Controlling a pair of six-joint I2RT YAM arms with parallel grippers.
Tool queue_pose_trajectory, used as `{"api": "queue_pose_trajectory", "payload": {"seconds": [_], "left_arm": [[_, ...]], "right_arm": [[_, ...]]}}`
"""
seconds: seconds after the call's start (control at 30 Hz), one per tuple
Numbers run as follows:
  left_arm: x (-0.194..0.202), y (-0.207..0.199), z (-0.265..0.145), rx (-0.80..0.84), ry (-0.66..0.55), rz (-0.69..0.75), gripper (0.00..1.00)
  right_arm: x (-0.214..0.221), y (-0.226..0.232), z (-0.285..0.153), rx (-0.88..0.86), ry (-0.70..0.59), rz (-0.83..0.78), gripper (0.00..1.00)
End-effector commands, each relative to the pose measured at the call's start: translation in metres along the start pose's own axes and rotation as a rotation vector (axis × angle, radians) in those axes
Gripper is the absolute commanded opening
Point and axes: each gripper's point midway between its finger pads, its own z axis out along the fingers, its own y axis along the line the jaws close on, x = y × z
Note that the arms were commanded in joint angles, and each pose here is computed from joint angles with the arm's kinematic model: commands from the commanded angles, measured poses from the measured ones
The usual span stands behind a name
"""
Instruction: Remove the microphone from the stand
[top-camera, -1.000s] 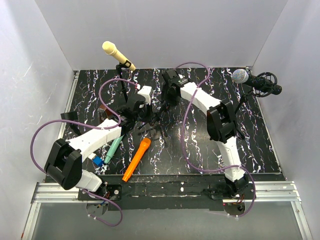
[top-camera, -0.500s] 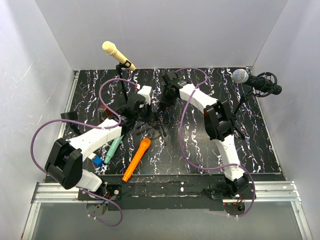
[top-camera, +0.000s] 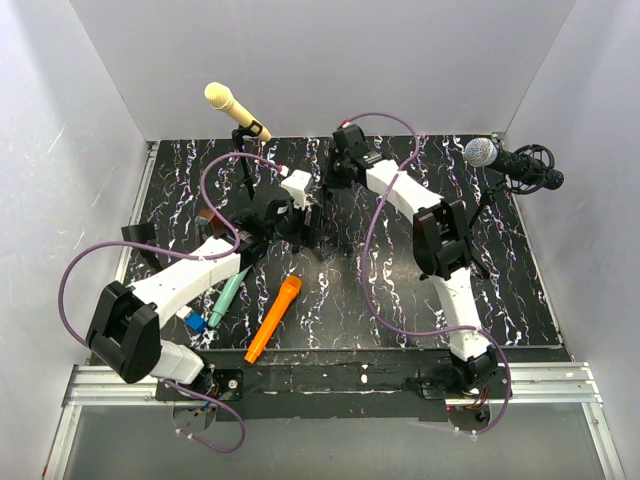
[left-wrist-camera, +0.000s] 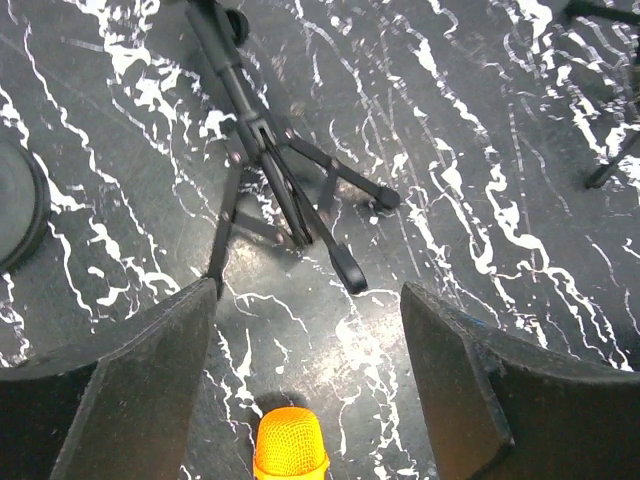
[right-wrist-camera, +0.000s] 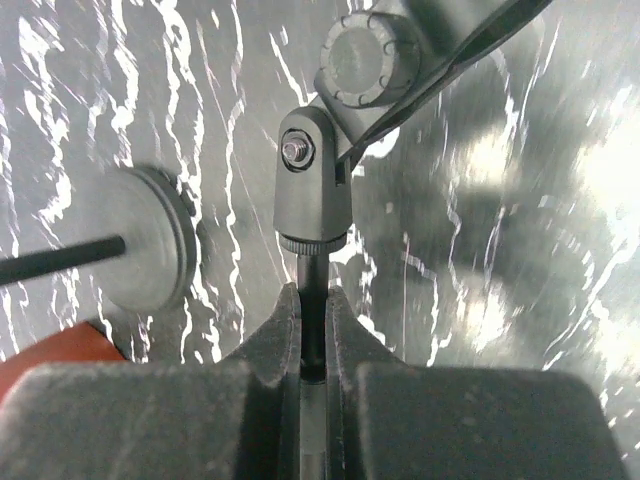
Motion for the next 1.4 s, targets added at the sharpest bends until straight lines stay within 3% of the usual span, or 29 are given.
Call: {"api": "queue_pose_trajectory", "payload": {"seconds": [0.0,0.3,0.53,0.7,0.9,0.97,1.03,1.13,1.37], "left_arm": [[-0.050,-0.019,-0.037,0.099,-0.133,0.067,0.74],[-0.052,-0.023,-0.055,0.125,-0.113,0.122,0.74],[-0.053,-0.017,-0.049,0.089,-0.088,0.138,0.74],[-0.056,-0.012,-0.053,0.069,-0.081,0.183,0.74],[-0.052,-0.013,-0.049,0.071,-0.068,0.172,0.73],[-0.054,-0.012,-0.049,0.066,-0.078,0.172,0.73],[-0.056,-0.010,-0.048,0.055,-0.084,0.175,0.73],[-0.058,-0.009,-0.050,0.050,-0.089,0.175,0.73],[-0.076,0.006,-0.064,-0.050,-0.121,0.121,0.81]], "right_arm": [[-0.119,0.054,-0.074,-0.206,-0.411,-0.156,0.01],[-0.202,0.086,-0.124,-0.297,-0.981,-0.618,0.01],[-0.228,0.070,-0.117,-0.220,-1.253,-0.811,0.01],[-0.232,0.058,-0.127,-0.183,-1.312,-0.828,0.01],[-0.209,0.032,-0.128,-0.131,-1.253,-0.782,0.01],[-0.202,0.023,-0.125,-0.111,-1.222,-0.779,0.12],[-0.193,0.015,-0.127,-0.099,-1.197,-0.784,0.33],[-0.178,0.009,-0.127,-0.094,-1.138,-0.798,0.48],[-0.132,-0.013,-0.145,-0.083,-0.940,-0.772,0.67]]}}
